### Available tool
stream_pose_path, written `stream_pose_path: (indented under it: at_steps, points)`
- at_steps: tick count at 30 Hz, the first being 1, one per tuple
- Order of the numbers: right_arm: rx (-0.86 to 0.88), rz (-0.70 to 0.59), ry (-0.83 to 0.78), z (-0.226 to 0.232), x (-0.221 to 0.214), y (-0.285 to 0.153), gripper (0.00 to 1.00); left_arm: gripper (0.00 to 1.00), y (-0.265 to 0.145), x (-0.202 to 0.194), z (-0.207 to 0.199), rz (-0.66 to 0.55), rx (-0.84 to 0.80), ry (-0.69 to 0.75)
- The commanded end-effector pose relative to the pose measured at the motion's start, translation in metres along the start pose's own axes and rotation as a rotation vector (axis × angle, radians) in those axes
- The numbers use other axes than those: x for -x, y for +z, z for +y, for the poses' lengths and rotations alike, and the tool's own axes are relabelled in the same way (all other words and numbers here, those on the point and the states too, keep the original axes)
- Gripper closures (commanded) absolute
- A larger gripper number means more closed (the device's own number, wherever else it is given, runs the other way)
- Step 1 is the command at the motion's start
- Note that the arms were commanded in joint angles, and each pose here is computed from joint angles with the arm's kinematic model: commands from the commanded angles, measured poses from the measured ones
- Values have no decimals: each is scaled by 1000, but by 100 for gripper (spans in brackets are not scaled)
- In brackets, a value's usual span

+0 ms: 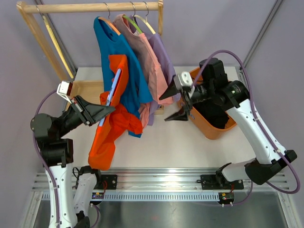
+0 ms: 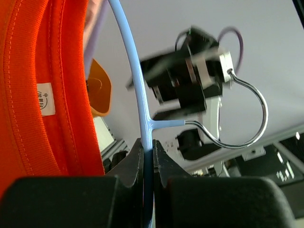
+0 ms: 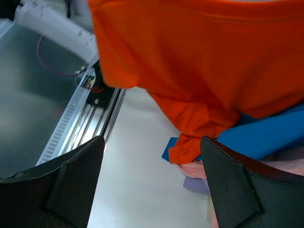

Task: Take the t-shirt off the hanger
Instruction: Grab a hanger with a tshirt on it with the left arm

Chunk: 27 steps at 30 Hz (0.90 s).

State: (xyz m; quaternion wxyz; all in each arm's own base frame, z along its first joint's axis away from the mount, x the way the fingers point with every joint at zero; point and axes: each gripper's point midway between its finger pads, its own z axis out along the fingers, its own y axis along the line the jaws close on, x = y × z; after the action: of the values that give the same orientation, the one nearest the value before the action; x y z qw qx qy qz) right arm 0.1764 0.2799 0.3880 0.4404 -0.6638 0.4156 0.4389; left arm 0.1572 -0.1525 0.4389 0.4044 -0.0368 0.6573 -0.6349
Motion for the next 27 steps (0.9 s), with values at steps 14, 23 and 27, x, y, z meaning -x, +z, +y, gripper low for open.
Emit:
stream_pose_path:
  at_steps: [14,23,27]
  points:
    - [-574,-317,749,-101,109,41,20,100,-23,-40,-60,64,-224,332]
    - [-554,-342,787,-101,119,59,22,100,-22,-39,-63,66,-240,330]
    - [-546,-343,793,-106,121,67,22,100,-22,-39,-65,58,-245,333]
